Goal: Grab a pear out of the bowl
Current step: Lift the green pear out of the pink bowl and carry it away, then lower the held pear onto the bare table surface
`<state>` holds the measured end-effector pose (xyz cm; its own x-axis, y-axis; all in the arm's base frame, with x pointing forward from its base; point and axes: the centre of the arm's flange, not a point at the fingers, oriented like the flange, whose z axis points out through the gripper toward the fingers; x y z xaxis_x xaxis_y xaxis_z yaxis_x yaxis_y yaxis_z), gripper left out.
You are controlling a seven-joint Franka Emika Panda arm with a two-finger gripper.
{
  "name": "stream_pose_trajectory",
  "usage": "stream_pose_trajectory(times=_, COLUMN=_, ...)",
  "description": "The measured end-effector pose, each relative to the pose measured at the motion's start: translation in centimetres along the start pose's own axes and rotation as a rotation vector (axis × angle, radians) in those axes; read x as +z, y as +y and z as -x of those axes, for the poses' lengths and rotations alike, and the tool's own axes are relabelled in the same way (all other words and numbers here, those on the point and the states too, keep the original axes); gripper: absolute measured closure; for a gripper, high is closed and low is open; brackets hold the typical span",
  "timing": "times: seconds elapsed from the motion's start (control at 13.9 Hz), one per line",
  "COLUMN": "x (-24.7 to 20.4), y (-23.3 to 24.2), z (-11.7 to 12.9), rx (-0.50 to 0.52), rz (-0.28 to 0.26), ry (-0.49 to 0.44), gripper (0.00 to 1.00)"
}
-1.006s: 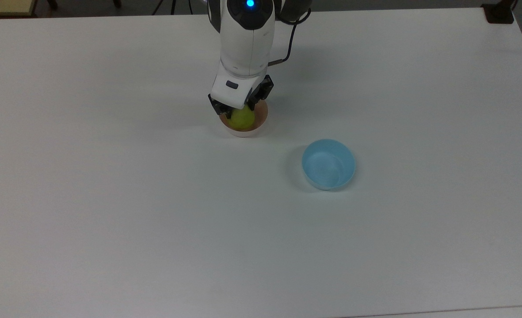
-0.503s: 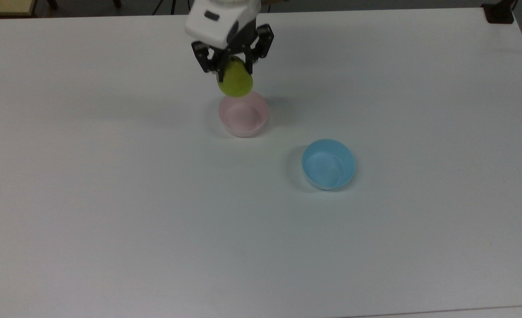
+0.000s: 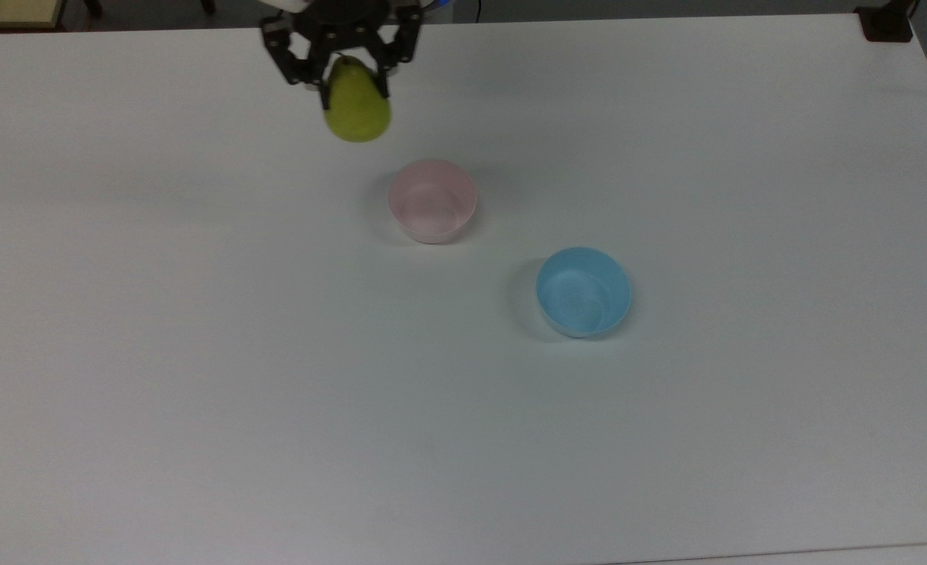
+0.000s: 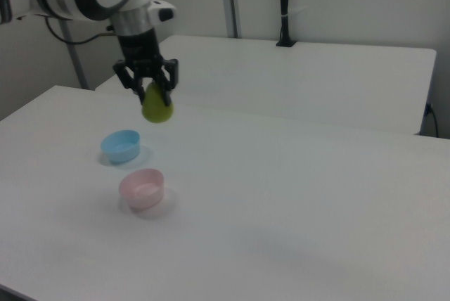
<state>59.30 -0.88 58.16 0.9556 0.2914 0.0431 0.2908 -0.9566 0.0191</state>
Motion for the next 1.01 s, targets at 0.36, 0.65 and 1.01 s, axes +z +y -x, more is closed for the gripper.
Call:
stream_pose_trajectory(times=0.36, x=-0.3, y=11.2, z=3.2, rx=0.001, rz=0.004, ry=0.018, gripper=0.42)
stream_pose_trajectory(times=0.65, x=4.0, y=19.3, z=5.4, rx=0.007, rz=-0.001, ry=-0.003, gripper=0.42)
stream_pose_trajectory(times=1.01, x=13.3, y=26.9, z=6.4, rx=0.066, rz=0.017, ry=0.004, gripper=0.42)
